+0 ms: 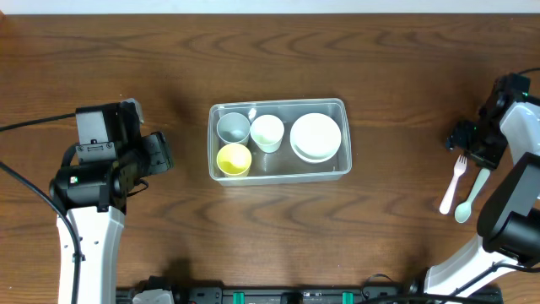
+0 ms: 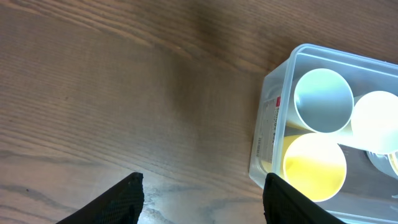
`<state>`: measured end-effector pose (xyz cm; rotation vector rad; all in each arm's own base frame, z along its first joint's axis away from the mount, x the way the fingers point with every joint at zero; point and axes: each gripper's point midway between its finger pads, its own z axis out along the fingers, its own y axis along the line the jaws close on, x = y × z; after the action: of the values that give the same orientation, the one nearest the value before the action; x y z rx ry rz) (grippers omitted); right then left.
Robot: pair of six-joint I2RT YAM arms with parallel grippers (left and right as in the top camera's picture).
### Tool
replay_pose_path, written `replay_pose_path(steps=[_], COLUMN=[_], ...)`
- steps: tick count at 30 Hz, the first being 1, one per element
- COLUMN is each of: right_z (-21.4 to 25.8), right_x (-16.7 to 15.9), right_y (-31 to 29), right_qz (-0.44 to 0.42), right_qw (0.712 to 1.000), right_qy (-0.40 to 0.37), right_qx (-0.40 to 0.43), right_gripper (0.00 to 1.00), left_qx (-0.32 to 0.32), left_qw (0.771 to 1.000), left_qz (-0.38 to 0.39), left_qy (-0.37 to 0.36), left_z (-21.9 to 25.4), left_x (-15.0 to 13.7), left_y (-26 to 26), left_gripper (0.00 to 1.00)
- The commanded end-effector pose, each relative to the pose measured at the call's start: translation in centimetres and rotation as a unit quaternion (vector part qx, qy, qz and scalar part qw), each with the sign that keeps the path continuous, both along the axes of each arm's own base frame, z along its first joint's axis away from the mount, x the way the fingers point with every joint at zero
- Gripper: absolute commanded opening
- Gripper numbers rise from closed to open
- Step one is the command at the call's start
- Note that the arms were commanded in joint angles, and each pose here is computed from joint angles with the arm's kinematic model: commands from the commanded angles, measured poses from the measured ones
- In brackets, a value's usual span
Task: Pack container
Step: 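Move the right gripper to the white fork and grasp it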
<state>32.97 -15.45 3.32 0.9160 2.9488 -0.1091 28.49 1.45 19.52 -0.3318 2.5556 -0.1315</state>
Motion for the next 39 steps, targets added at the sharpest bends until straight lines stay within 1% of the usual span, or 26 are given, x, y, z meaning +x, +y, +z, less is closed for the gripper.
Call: replay_pose_path(steps=[1, 10, 15, 22, 25, 32, 35, 39], right_z=[-0.6, -2.8, -4.4, -5.0, -5.0, -5.1, -5.1, -5.1], right_x=[-0.6, -1.5, -1.8, -1.8, -1.7, -2.0, -2.0, -2.2], right_y=[-0.4, -0.3, -0.1, 0.2, 0.3, 0.6, 0.7, 0.8], right_qz=[-0.001, 0.004, 0.004, 0.005, 0.005, 0.005, 0.005, 0.005], right_qw=[1.000, 1.000, 1.000, 1.000, 1.000, 1.000, 1.000, 1.000], right_qy=[0.007, 0.005, -0.003, -0.012, -0.014, -0.010, -0.009, -0.006], right_qx=[0.004, 0.003, -0.001, 0.003, 0.007, 0.016, 0.017, 0.019], right_gripper=[0.72, 0.77, 0.77, 0.76, 0.74, 0.63, 0.61, 0.50], left_qx=[-0.004, -0.004, -0.004, -0.004, -0.004, -0.004, -0.004, -0.004], left_qw=[1.000, 1.000, 1.000, 1.000, 1.000, 1.000, 1.000, 1.000], left_qz=[0.002, 0.002, 0.002, 0.002, 0.002, 0.002, 0.002, 0.002], left_qy=[0.001, 0.001, 0.001, 0.001, 0.001, 0.001, 0.001, 0.001], left_z=[-0.1, -0.1, -0.1, -0.1, -0.1, -0.1, -0.1, -0.1], left_x=[0.1, 0.1, 0.1, 0.1, 0.1, 0.1, 0.1, 0.1], left_y=[0.0, 0.0, 0.0, 0.0, 0.0, 0.0, 0.0, 0.0], left_gripper=[0.62, 0.62, 0.62, 0.62, 0.62, 0.62, 0.62, 0.62])
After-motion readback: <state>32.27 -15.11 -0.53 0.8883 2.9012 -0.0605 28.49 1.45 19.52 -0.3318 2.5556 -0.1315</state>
